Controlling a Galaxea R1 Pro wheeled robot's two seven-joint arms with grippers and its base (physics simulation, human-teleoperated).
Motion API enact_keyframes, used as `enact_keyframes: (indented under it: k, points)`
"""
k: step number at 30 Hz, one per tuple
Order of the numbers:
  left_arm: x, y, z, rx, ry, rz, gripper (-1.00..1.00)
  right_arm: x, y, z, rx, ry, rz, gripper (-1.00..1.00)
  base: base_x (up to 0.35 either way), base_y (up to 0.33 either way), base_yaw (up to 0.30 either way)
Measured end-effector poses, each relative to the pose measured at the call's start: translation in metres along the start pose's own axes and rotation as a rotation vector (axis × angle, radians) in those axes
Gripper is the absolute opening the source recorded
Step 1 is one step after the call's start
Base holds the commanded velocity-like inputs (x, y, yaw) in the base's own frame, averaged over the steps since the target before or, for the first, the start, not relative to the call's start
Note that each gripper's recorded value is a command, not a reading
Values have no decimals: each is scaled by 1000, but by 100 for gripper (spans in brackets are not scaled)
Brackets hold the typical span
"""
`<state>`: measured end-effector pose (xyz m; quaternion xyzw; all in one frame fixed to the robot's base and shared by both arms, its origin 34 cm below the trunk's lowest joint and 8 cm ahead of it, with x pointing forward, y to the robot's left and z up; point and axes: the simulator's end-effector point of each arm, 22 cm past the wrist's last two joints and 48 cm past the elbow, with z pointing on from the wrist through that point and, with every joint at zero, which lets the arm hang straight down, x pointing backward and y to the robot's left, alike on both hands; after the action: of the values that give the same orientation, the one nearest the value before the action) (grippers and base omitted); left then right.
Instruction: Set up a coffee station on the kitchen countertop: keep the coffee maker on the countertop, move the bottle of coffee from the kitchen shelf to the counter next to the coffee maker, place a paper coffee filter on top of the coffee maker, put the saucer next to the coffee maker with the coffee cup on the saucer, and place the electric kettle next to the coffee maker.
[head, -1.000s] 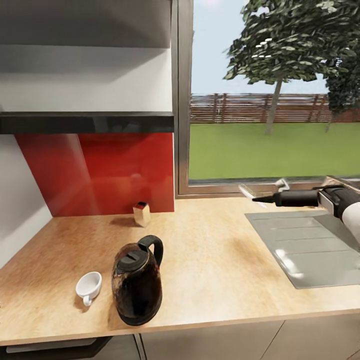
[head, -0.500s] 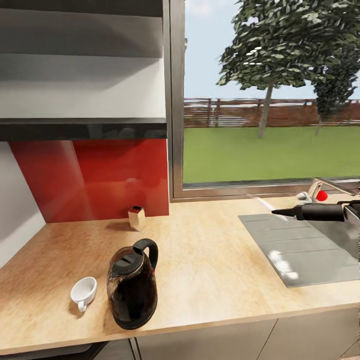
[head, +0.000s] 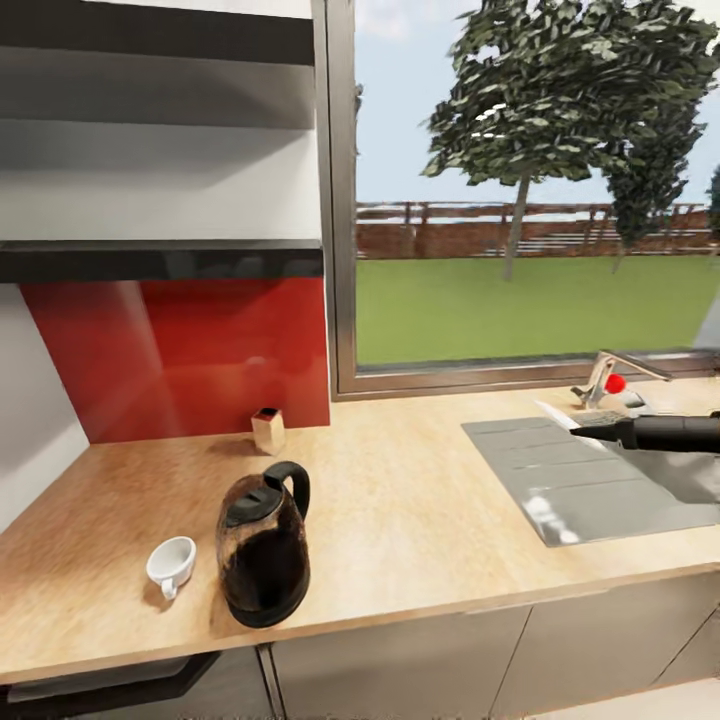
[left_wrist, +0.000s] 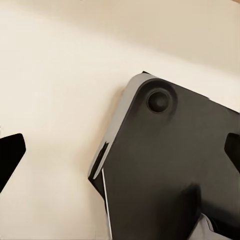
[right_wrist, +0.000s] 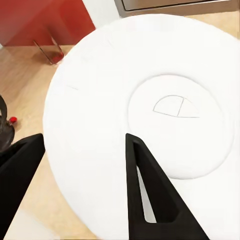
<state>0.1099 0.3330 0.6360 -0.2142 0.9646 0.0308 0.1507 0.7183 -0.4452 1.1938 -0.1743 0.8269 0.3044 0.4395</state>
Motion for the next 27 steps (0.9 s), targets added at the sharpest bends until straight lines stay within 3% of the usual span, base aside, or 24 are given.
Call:
enact_keyframes:
  k: [12, 27]
  points:
    - [-12, 14, 1, -17, -24, -1, 100, 30, -20, -17, 66, 17, 55, -100, -13, 0, -262]
    - [-16, 11, 3, -12, -38, -6, 100, 37, -57, -72, 231, -32, 93, -100, 0, 0, -249]
